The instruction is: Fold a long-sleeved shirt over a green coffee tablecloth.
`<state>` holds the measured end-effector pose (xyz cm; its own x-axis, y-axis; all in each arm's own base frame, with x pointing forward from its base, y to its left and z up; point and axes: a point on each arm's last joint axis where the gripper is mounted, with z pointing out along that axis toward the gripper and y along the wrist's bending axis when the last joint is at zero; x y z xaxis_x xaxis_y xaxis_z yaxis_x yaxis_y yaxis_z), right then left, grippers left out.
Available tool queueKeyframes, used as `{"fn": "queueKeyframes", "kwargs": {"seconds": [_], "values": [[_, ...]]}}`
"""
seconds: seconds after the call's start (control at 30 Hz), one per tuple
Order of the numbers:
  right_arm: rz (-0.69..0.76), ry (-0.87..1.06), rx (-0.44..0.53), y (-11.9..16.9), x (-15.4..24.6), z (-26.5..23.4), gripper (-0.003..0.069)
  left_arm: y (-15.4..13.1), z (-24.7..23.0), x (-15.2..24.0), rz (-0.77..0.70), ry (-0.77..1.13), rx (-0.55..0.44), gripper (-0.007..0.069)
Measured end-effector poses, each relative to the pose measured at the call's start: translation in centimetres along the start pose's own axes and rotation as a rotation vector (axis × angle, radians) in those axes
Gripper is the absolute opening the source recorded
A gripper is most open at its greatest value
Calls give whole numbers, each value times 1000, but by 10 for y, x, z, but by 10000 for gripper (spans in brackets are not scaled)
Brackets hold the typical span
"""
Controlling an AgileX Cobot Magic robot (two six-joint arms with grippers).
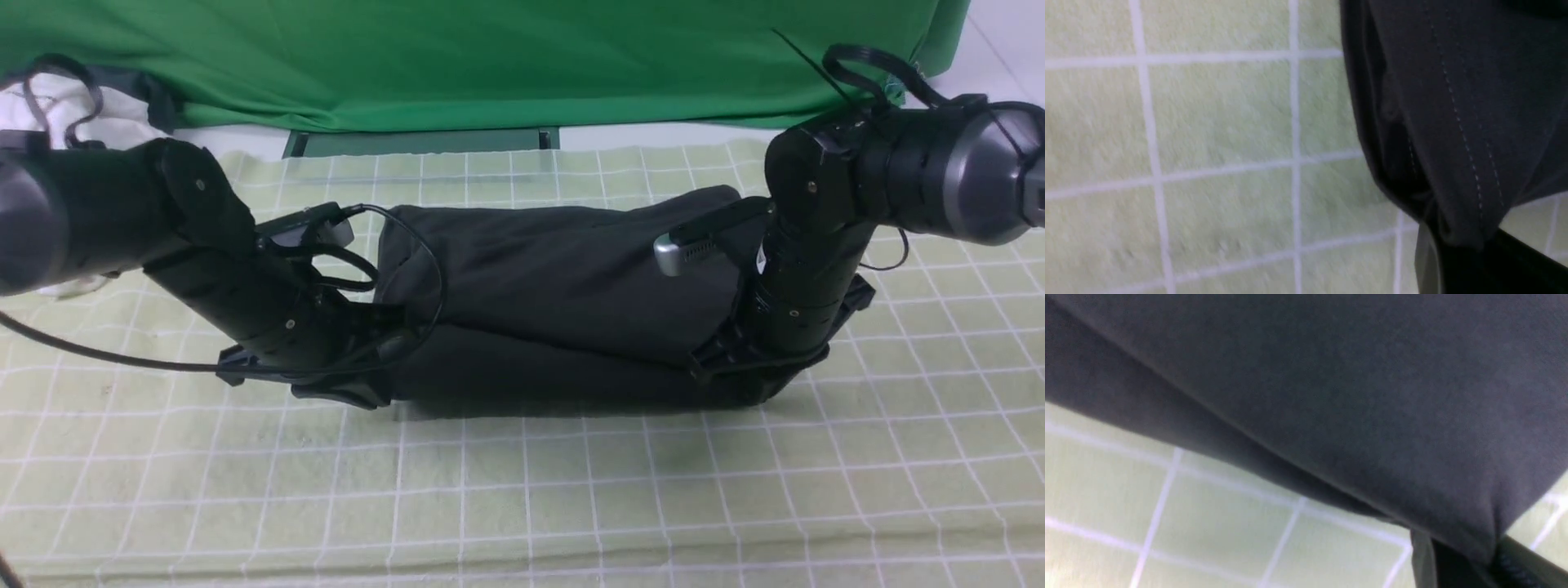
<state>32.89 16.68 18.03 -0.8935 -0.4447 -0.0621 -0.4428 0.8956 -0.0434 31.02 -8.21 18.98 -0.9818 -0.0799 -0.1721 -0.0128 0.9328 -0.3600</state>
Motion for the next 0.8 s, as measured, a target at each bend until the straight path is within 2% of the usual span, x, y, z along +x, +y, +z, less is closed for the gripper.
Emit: {"fn": "queueKeyframes", "kwargs": {"seconds": [0.33,0.6,0.73,0.8], "values": [[30,133,3,0,57,10,27,-28,3,66,71,79,7,15],[52,145,5,0,63,12,36,-27,6,69,54,65,2,15],[46,142,4,0,62,11,80,-26,6,67,62,44,-12,19],[45,144,4,0,63,11,129,-25,6,67,51,38,-24,40]]}}
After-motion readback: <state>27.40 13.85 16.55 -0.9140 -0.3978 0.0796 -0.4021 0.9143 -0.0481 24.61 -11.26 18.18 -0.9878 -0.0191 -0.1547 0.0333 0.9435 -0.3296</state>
